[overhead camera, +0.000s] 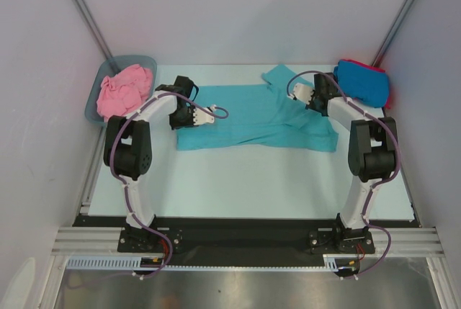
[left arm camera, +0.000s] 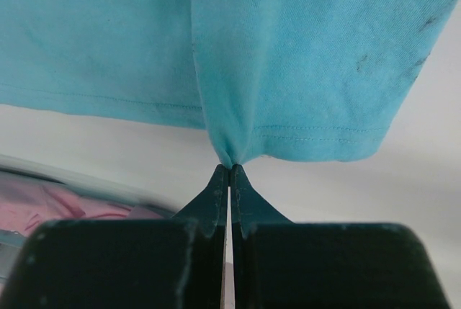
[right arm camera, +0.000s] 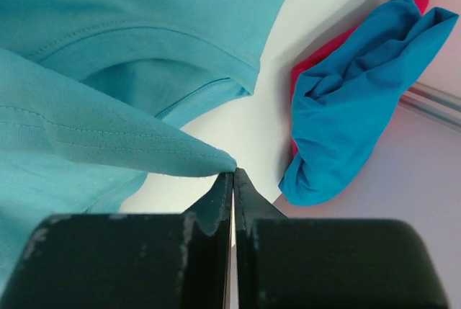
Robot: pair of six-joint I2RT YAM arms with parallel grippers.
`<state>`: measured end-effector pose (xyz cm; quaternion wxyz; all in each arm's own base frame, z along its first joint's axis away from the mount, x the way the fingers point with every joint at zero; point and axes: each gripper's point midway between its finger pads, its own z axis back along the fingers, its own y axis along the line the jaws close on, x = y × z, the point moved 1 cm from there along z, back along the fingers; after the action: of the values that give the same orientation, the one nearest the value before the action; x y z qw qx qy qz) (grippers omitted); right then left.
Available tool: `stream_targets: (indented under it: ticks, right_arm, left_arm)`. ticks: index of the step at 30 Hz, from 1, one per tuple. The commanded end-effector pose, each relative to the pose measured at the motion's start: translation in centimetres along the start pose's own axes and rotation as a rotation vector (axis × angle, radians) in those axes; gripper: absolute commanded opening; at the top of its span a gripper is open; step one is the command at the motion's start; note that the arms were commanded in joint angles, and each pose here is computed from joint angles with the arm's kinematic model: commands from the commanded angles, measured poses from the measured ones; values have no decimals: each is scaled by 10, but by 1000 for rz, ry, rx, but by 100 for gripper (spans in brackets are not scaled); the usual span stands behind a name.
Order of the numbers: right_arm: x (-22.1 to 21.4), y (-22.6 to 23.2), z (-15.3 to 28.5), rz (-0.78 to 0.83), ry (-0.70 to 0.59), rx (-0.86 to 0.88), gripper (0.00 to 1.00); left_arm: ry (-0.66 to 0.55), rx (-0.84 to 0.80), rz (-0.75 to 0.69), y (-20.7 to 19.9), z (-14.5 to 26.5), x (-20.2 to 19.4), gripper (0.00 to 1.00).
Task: Fold and stack the t-shirts
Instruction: Fold the tshirt
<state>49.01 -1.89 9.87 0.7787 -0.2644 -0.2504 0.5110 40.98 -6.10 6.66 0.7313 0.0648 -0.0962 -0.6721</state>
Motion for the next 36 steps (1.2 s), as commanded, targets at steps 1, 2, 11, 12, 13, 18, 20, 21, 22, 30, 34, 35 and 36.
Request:
stream_targets:
  ticks: [1,2,11,12,13,18,20,21,22,30,34,35,36]
  right_arm:
    - [9,-27,2,-9,-12,-84,0]
    - [9,-27,1,-8,-12,-84,0]
    - [10,-26,-3,-1,-6,-87,0]
    - [10,-25,-4,0,-5,-85,0]
    - [9,-26,-4,-2,-4,-85,0]
    - [8,-25,-4,-4,-2,-84,0]
    - [6,-24,-5,-4,3,-83,0]
    - [6,-25,-5,-6,2,-84,0]
    - [6,-24,-6,-7,4,-83,0]
    - [-1,-26,-7,-19,15,-86,0]
    - [-5,-26,-7,-24,22,-85,0]
    - [-5,-25,-8,-25,22,-83,0]
    - [-7,-26,-8,-26,27,-86,0]
  left_arm:
    - [-19,38,9,12,8,8,0]
    - [-19,39,9,12,8,8,0]
    - [-9,35,4,13,4,7,0]
    - [3,30,2,12,2,5,0]
    - [7,34,1,13,1,5,0]
    - [15,42,6,17,-4,5,0]
    - [15,50,9,20,-4,6,0]
    - [18,56,10,22,-5,5,0]
    - [24,61,12,24,-7,5,1]
    - [36,85,11,29,-9,3,0]
    - [38,94,11,32,-11,3,0]
    - [37,95,14,32,-11,3,0]
    - [37,95,14,32,-11,3,0]
